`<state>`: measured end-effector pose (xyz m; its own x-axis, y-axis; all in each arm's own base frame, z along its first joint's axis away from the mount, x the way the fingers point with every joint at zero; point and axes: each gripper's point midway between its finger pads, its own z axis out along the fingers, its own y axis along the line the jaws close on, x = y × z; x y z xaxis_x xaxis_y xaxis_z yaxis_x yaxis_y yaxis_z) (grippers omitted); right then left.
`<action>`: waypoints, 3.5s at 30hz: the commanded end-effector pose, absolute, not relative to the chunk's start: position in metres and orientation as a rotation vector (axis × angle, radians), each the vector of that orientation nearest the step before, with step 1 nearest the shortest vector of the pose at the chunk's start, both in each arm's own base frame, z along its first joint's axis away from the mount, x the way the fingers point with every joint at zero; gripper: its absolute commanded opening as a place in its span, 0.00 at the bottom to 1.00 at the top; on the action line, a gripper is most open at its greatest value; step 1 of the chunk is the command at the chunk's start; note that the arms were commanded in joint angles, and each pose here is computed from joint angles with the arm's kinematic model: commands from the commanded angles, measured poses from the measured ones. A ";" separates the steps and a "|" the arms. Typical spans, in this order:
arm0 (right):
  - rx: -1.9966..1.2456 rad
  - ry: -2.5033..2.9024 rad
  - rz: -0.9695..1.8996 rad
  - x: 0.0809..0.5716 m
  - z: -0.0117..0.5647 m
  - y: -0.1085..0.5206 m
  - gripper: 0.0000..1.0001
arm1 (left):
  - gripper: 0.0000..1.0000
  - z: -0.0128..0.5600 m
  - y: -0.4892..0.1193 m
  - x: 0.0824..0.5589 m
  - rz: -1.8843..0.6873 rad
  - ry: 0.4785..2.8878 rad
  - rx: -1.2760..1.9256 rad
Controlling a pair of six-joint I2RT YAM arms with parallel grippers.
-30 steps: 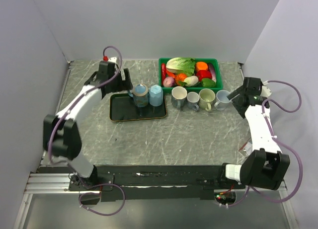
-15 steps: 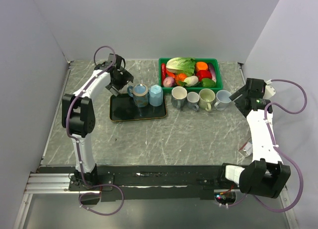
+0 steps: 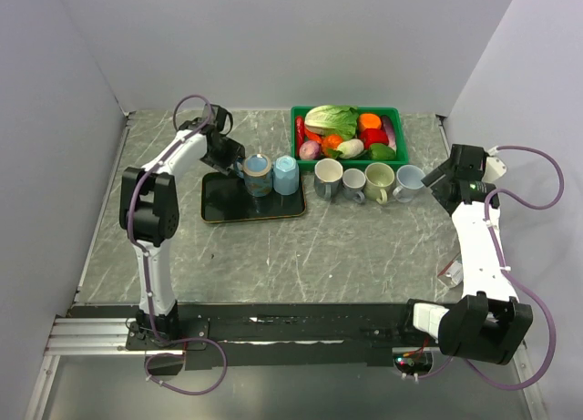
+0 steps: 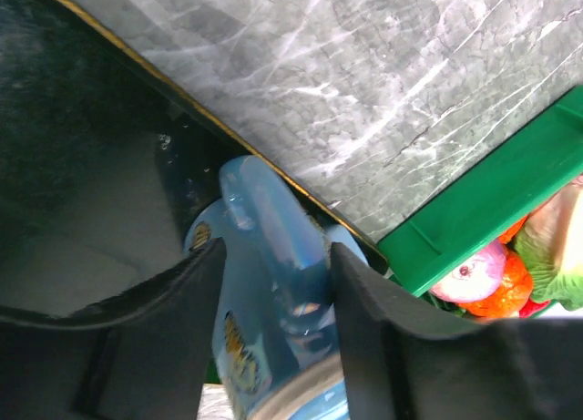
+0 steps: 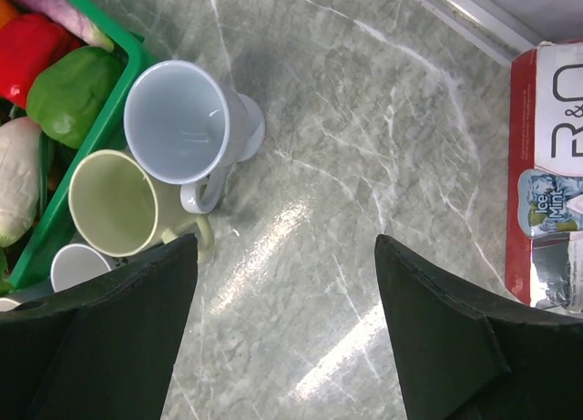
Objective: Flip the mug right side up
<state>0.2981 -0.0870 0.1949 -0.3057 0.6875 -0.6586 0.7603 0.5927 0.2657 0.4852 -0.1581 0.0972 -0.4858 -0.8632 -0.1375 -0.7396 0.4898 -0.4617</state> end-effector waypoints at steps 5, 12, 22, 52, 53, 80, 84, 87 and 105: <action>1.152 2.018 -0.172 0.289 0.199 -0.095 0.84 | 0.35 0.095 -0.175 0.497 -0.595 2.396 -1.341; 1.139 2.013 -0.167 0.289 0.200 -0.094 0.84 | 0.01 0.103 -0.180 0.493 -0.638 2.440 -1.189; 0.954 2.046 0.144 0.314 0.226 -0.052 0.84 | 0.01 0.139 -0.190 0.458 -0.753 2.530 -0.583; -0.464 1.919 1.391 0.287 0.306 0.243 0.85 | 0.01 0.332 -0.284 0.292 -1.424 1.849 0.805; -0.503 1.913 1.388 0.287 0.303 0.247 0.85 | 0.01 0.345 -0.284 0.286 -1.424 1.799 0.825; -0.787 1.712 1.359 0.270 0.338 0.285 0.68 | 0.01 0.415 -0.295 0.205 -1.592 1.529 1.087; -0.828 1.721 1.328 0.268 0.336 0.290 0.42 | 0.01 0.411 -0.297 0.211 -1.572 1.555 1.055; -0.824 1.757 1.264 0.272 0.330 0.286 0.00 | 0.01 0.406 -0.298 0.218 -1.553 1.590 1.030; -1.047 1.831 0.288 0.293 0.289 0.182 0.00 | 0.96 0.380 -0.272 0.271 -1.107 1.727 0.748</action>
<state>0.2824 0.2277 0.2696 -0.3375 -0.3537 -0.8723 -0.8195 0.5664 0.0873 0.2637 -0.2929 0.3457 -0.5478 0.0839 -0.8324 0.8130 0.2881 -0.5060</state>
